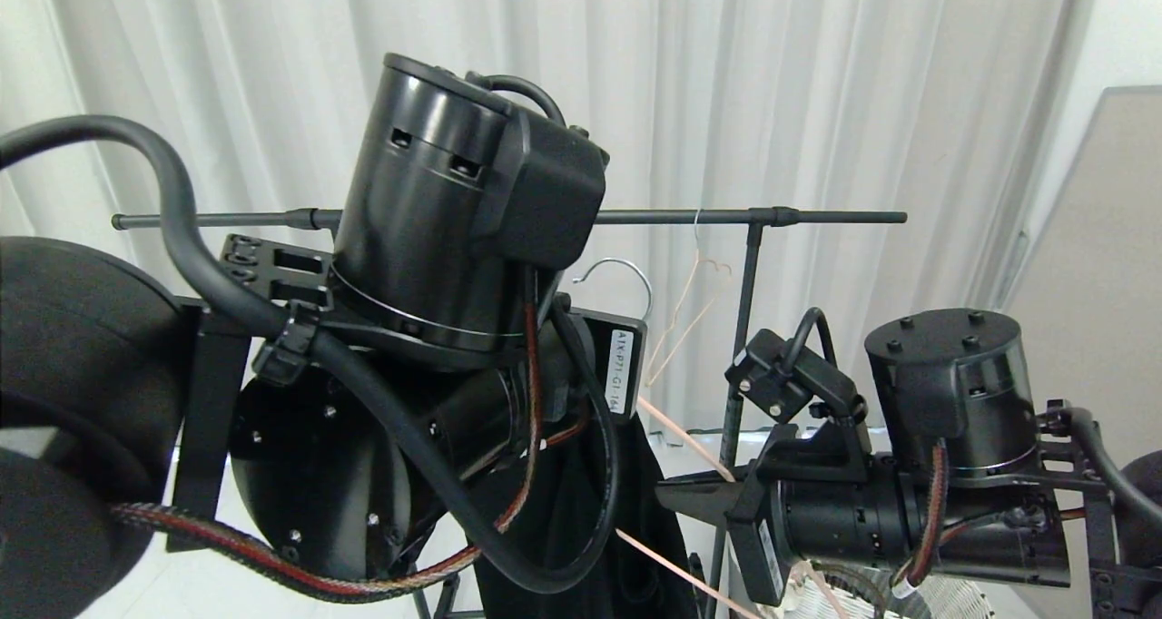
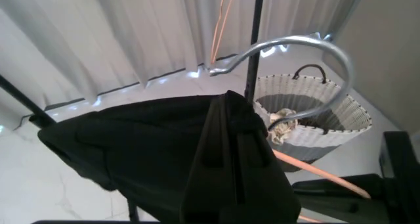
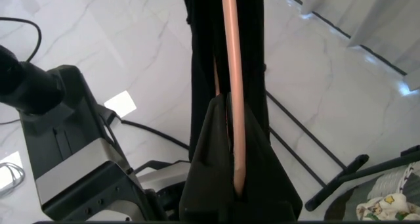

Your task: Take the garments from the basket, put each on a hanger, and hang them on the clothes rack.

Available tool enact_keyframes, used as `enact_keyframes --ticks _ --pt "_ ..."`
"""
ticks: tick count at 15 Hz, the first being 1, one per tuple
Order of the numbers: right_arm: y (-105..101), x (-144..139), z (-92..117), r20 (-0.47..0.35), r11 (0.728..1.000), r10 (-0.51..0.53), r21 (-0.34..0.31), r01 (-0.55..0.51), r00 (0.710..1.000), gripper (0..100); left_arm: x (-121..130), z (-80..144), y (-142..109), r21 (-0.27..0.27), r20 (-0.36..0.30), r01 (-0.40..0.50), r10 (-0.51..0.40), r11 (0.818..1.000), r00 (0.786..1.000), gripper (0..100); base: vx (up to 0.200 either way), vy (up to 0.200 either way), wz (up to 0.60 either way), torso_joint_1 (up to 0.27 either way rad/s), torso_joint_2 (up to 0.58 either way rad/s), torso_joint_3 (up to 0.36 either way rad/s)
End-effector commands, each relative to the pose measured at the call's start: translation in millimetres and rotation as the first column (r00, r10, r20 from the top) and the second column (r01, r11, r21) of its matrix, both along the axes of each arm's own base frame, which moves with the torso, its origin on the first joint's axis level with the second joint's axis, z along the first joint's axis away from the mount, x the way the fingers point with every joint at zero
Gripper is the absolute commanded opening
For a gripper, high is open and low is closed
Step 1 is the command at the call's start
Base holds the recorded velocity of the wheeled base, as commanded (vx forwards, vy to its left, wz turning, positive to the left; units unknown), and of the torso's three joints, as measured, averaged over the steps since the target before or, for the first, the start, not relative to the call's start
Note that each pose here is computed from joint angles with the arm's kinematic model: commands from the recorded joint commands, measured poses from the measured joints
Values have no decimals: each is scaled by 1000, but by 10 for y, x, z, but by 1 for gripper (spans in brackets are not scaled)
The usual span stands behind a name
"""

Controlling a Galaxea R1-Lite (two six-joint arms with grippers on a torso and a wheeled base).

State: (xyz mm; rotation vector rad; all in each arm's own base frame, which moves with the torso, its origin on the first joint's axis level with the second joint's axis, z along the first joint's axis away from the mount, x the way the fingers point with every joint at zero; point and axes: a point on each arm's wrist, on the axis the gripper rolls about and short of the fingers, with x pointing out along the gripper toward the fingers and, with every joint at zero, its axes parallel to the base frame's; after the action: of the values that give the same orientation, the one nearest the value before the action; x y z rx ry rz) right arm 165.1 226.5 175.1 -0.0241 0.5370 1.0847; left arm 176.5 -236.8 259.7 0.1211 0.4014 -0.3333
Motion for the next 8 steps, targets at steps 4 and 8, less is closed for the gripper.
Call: enact_keyframes --ticks 4,8 --pt "-28 33 7 3 1000 -20 2 20 1000 0 -26 -106 36 36 -18 0 0 999 1000 0 0 0 0 0 0 0" --pt "-26 51 11 27 998 -58 8 58 998 0 -34 -84 48 31 -14 3 -2 1000 1000 100 0 0 0 0 0 0"
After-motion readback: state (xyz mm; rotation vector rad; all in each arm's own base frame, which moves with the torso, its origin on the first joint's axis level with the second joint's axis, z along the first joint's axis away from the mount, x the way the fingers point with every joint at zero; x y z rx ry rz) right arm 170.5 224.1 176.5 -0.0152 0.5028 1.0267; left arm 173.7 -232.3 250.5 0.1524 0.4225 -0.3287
